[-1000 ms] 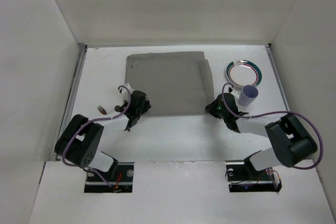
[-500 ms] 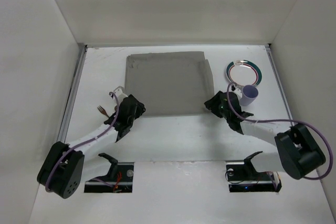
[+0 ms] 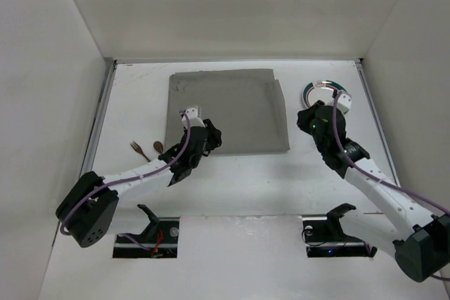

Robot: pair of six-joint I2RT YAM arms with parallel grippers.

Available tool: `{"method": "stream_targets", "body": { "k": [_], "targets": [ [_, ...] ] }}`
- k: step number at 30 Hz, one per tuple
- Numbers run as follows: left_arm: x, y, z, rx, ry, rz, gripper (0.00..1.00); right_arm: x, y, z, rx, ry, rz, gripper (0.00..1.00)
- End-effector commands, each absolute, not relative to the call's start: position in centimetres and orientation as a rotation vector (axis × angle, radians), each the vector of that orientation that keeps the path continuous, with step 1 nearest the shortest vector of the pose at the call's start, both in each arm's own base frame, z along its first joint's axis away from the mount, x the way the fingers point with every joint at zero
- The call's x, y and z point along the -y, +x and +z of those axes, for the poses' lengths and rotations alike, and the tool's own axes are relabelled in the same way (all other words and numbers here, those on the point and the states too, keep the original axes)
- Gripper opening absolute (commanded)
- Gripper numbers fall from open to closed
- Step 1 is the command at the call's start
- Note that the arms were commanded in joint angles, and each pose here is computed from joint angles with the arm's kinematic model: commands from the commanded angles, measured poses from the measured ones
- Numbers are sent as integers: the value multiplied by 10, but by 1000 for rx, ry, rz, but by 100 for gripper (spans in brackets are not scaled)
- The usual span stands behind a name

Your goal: Set the dinner table for one person

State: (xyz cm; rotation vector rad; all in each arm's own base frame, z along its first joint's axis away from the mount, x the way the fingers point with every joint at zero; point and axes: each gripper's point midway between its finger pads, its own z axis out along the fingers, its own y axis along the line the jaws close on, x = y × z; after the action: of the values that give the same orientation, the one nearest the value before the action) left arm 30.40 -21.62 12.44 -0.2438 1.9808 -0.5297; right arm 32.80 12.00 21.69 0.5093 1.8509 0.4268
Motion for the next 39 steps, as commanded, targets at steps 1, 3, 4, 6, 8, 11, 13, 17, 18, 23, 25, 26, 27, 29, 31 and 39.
{"method": "stream_targets", "body": {
  "k": [1, 3, 4, 6, 8, 11, 13, 17, 18, 23, 25, 26, 27, 29, 31, 39],
  "targets": [
    [232, 321, 158, -1854, -204, -568, 40, -62, 330, 231, -1805, 594, 193, 17],
    [239, 320, 154, -1855, -180, -584, 40, -37, 336, 235, -1782, 651, 126, 17],
    [240, 318, 152, -1856, -174, -587, 40, -26, 341, 239, -1765, 675, 104, 17],
    [242, 314, 146, -1859, -163, -594, 40, -7, 351, 247, -1737, 721, 61, 23],
    [242, 312, 141, -1862, -151, -588, 40, 17, 363, 255, -1683, 790, 23, 38],
    [237, 309, 133, -1876, -153, -576, 40, 49, 382, 267, -1612, 866, 19, 52],
    [234, 311, 132, -1872, -168, -580, 41, 74, 394, 265, -1605, 920, 12, 58],
    [236, 309, 133, -1873, -168, -603, 42, 115, 422, 230, -1626, 1042, 49, 62],
    [236, 309, 133, -1874, -169, -608, 42, 123, 429, 216, -1639, 1073, 68, 61],
    [234, 309, 134, -1865, -175, -622, 43, 148, 444, 167, -1650, 1206, 170, 59],
    [232, 309, 136, -1859, -184, -626, 43, 152, 447, 145, -1690, 1227, 155, 59],
    [232, 309, 136, -1856, -188, -630, 43, 154, 447, 135, -1705, 1241, 149, 59],
    [232, 309, 135, -1859, -189, -629, 43, 157, 446, 124, -1716, 1263, 144, 59],
    [235, 310, 130, -1871, -183, -628, 43, 161, 446, 109, -1731, 1292, 152, 58],
    [238, 310, 129, -1879, -181, -643, 43, 156, 453, 96, -1751, 1295, 205, 57],
    [242, 310, 127, -1886, -182, -663, 43, 143, 465, 72, -1769, 1349, 312, 46]
  ]
}}
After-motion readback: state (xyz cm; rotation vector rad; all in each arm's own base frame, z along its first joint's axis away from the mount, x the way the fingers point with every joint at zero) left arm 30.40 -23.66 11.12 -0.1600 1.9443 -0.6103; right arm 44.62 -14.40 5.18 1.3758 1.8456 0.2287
